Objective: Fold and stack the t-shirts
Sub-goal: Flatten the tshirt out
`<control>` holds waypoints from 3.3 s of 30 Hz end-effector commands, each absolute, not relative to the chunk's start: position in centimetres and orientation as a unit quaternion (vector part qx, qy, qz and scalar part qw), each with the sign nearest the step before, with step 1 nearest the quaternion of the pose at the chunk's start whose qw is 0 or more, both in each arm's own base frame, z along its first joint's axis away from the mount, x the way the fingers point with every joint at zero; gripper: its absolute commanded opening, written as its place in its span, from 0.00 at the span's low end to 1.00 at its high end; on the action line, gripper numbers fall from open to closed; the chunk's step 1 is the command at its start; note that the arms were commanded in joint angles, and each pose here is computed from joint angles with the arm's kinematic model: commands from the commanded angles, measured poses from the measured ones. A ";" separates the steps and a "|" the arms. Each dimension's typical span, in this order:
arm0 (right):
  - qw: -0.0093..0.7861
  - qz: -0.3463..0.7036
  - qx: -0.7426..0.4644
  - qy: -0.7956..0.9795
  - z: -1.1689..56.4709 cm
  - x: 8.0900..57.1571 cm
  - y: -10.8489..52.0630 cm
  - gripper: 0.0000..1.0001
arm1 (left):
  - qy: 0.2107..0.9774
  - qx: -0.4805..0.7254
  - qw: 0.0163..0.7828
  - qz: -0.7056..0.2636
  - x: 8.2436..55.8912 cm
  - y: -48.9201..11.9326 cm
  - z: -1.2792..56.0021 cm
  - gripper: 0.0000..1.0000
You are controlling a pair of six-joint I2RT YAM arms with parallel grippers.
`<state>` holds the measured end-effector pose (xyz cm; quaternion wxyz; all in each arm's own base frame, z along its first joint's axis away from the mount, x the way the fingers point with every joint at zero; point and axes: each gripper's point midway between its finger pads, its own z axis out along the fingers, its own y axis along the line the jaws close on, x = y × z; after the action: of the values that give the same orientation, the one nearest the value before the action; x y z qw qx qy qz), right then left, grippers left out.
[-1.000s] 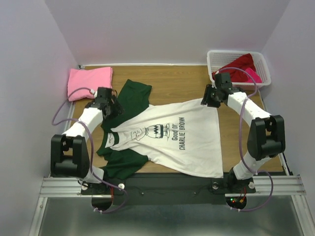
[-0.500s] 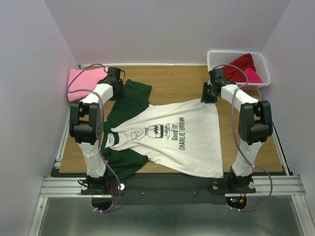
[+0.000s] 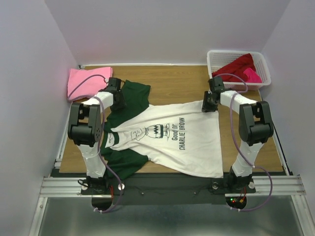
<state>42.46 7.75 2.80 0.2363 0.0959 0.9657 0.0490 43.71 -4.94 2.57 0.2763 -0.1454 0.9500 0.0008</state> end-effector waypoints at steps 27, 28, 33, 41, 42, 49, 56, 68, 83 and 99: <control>0.301 0.052 0.110 0.946 11.3 39.0 6.6 0.51 | 0.915 -0.064 0.398 0.012 51.8 -3.6 12.8 0.65; 0.301 0.051 0.110 0.946 11.3 38.9 6.5 0.51 | 0.915 -0.058 0.398 0.012 52.2 -3.7 12.7 0.65; 0.301 0.052 0.106 0.946 11.3 38.3 6.4 0.51 | 0.917 -0.033 0.397 0.022 54.3 -3.7 11.7 0.64; 0.288 0.048 0.103 0.951 10.4 37.6 6.3 0.51 | 0.920 -0.022 0.392 0.009 56.7 -4.5 9.7 0.64; 0.288 0.047 0.104 0.951 10.4 37.5 6.3 0.51 | 0.921 -0.019 0.389 0.004 56.8 -4.7 9.3 0.64; 0.288 0.044 0.104 0.951 10.3 37.5 6.2 0.51 | 0.926 -0.011 0.378 -0.009 57.6 -5.3 7.8 0.64; 0.284 0.044 0.103 0.952 10.0 37.4 6.2 0.51 | 0.925 0.010 0.379 -0.030 56.5 -5.5 8.7 0.65; 0.277 0.047 0.102 0.954 9.5 37.0 6.3 0.51 | 0.914 0.040 0.398 -0.073 55.9 -5.9 10.0 0.66; 0.275 0.030 0.105 0.955 9.1 37.2 5.7 0.51 | 0.929 0.055 0.358 -0.076 55.4 -5.9 6.0 0.59; 0.261 -0.003 0.106 0.959 7.4 38.3 4.9 0.50 | 0.938 0.036 0.334 -0.079 55.3 -4.7 2.8 0.46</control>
<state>36.81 5.84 7.25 0.2467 0.1091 0.9627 0.0230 55.13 -5.54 3.38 0.3398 0.0434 0.9366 -0.0734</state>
